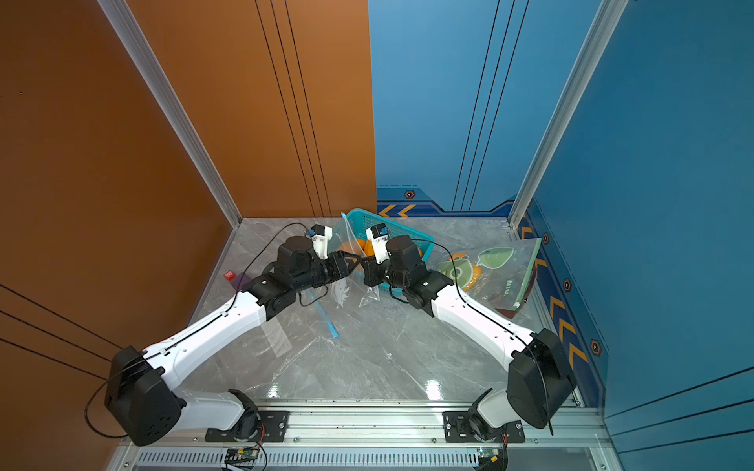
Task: Place the mango in a zip-top bag and seal the zipper
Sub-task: Open the zipper food storage bag.
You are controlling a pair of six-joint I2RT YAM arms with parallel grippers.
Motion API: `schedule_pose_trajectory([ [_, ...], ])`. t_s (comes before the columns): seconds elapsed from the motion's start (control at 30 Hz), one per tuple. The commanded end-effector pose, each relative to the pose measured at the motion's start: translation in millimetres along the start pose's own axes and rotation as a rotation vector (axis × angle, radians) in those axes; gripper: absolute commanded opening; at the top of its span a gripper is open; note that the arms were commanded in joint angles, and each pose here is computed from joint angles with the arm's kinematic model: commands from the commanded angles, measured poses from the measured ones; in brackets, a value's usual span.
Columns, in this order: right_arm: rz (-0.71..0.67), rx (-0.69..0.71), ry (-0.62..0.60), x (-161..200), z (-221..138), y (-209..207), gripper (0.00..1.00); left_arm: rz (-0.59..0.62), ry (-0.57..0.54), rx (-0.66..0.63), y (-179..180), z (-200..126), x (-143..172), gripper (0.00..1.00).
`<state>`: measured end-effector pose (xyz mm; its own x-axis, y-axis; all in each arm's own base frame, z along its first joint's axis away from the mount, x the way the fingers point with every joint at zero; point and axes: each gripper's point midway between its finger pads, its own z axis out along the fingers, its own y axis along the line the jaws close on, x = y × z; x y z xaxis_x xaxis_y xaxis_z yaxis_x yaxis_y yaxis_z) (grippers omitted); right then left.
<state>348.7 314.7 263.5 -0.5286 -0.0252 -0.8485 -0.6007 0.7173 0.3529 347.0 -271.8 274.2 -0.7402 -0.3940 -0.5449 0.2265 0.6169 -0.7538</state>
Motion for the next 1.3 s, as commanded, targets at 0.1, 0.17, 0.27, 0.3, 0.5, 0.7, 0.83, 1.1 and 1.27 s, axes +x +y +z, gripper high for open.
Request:
schedule_pose_trajectory([
  [0.1, -0.028, -0.051, -0.004, -4.9, 1.5, 18.1, 0.0, 0.016, -0.03, 0.005, -1.1, 2.3, -11.1, 0.35],
  [0.17, -0.031, -0.046, -0.002, -4.6, 1.9, 17.1, 0.0, 0.016, -0.034, 0.005, -1.9, 3.8, -13.0, 0.34],
  [0.27, -0.032, -0.042, 0.003, -2.7, 3.5, 15.8, 0.0, 0.016, -0.049, -0.012, 1.5, 5.8, -15.9, 0.25],
  [0.3, -0.031, -0.04, 0.003, -2.7, 3.5, 15.4, 0.0, 0.016, -0.058, -0.021, 3.4, 5.7, -17.4, 0.23],
  [0.5, -0.012, 0.05, 0.011, -0.5, 3.5, -0.4, 0.0, 0.056, -0.114, -0.051, 4.2, 0.4, -29.0, 0.0],
  [0.7, 0.072, 0.279, 0.07, 1.0, 7.6, -39.3, 0.08, 0.138, -0.08, -0.094, -2.6, -20.4, -27.5, 0.0],
  [0.83, 0.1, 0.238, 0.109, -5.0, 24.8, -37.3, 0.34, 0.137, 0.02, -0.1, -1.2, -31.5, -7.9, 0.0],
  [1.1, 0.12, 0.22, 0.245, 4.0, 62.5, -36.9, 0.55, 0.139, 0.051, -0.099, 3.9, -39.9, -0.4, 0.0],
  [1.27, 0.168, 0.455, 0.249, 10.8, 39.9, -95.1, 0.51, 0.118, 0.016, -0.172, 29.9, -50.1, -14.3, 0.0],
])
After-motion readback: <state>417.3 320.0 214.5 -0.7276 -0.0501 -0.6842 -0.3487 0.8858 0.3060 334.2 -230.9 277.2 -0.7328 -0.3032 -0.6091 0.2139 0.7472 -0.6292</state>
